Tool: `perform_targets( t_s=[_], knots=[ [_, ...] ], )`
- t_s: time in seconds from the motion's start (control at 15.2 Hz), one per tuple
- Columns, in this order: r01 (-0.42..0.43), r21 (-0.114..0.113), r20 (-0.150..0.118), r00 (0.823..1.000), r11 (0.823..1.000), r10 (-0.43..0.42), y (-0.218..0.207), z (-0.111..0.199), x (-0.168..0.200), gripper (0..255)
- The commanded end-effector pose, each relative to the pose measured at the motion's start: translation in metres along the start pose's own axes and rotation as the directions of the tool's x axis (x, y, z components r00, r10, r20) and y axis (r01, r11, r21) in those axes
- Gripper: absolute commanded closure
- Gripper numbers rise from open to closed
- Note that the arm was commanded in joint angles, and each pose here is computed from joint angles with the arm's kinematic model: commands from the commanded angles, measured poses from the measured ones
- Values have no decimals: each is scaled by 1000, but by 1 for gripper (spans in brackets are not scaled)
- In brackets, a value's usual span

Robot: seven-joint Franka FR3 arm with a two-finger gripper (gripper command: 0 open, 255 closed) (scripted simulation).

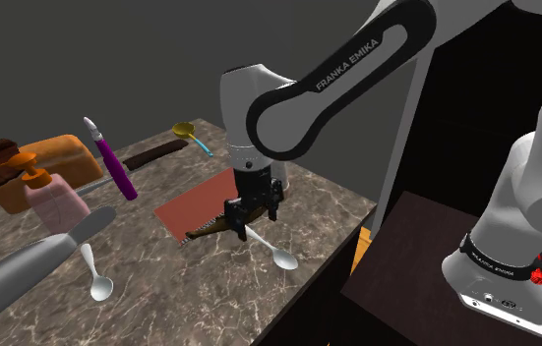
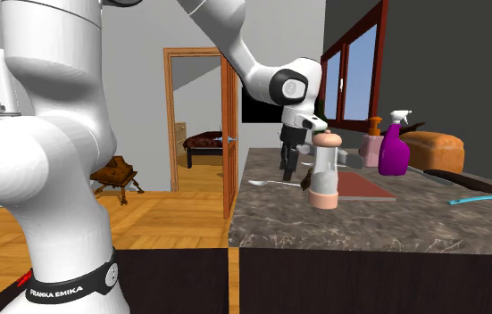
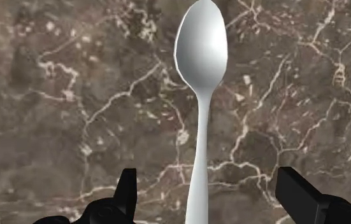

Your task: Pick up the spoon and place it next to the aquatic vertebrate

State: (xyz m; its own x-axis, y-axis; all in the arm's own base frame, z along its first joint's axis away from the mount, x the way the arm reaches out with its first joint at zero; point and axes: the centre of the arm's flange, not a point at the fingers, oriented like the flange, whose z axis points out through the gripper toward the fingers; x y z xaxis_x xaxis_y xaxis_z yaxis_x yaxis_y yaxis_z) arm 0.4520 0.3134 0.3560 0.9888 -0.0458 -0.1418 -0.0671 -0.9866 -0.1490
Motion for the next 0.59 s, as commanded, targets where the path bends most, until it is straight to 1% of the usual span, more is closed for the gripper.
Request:
perform_targets(
  t_s=[0.0, 0.13, 0.53],
  knots=[
    [0, 1, 0, 1000, 1000, 0, -1, 10, 0, 0],
    [0, 1, 0, 1000, 1000, 0, -1, 24, 0, 0],
    [0, 1, 0, 1000, 1000, 0, -1, 24, 0, 0]
  ],
)
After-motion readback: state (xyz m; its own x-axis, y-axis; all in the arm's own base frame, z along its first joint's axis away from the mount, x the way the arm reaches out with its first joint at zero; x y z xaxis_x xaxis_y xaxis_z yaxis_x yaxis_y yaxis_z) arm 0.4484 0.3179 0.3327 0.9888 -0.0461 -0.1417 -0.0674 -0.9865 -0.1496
